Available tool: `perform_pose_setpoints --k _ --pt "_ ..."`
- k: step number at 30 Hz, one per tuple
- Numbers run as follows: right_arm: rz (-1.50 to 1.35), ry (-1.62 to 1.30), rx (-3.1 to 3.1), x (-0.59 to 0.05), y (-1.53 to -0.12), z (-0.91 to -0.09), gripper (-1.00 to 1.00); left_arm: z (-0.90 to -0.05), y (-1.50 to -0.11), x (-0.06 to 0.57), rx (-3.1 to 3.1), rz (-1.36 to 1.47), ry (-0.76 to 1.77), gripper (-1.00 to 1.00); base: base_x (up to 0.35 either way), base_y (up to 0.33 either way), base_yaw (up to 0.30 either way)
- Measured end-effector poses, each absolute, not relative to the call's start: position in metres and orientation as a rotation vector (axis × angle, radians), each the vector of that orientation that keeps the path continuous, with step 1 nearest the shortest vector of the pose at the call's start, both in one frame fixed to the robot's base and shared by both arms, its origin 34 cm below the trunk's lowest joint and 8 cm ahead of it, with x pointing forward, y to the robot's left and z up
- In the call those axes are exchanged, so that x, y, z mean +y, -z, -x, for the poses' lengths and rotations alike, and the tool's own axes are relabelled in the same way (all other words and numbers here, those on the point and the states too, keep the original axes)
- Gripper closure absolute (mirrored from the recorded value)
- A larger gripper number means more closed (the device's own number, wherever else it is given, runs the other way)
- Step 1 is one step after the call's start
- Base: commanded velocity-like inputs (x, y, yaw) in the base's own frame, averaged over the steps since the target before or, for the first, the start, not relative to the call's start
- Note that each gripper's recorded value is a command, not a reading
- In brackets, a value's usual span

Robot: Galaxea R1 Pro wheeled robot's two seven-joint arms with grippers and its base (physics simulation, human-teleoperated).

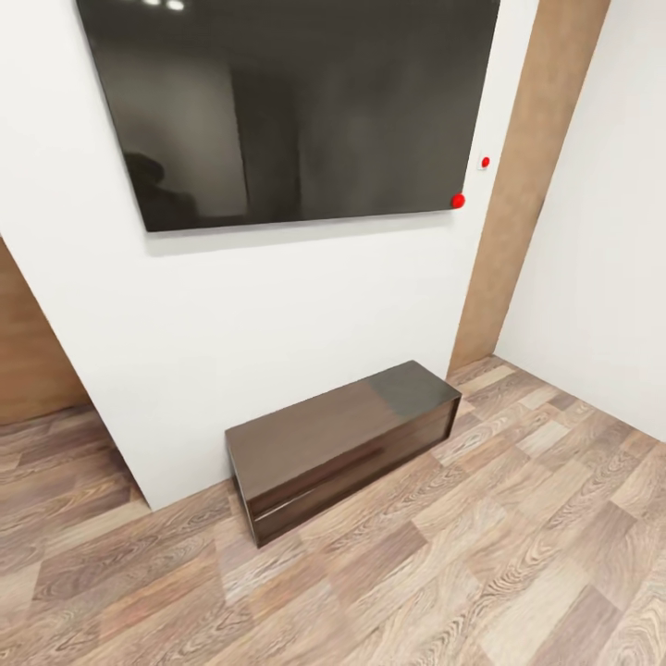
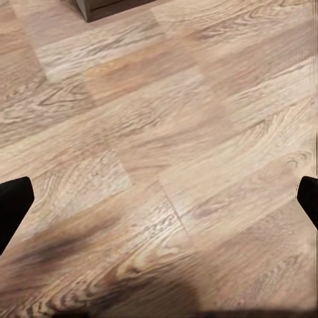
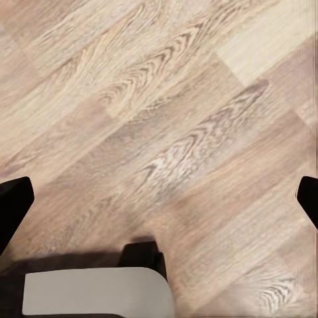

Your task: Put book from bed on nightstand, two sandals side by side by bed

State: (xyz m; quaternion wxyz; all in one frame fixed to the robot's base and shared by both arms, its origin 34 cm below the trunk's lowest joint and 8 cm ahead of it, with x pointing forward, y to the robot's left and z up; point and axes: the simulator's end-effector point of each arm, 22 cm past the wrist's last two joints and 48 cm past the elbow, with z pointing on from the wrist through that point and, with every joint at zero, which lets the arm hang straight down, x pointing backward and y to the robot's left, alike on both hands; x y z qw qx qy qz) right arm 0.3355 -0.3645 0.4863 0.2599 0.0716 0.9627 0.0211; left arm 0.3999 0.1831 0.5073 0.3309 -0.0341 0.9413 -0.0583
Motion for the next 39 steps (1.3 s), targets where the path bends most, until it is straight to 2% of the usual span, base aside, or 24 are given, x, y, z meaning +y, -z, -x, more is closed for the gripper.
perform_pose_setpoints --k 39 --pt "-0.184 -0.059 2.609 -0.3634 -0.4862 -0.3356 -1.0 -0.3999 -0.5074 0.1822 2.461 0.09 0.154 -1.0 0.0 0.0 -0.261"
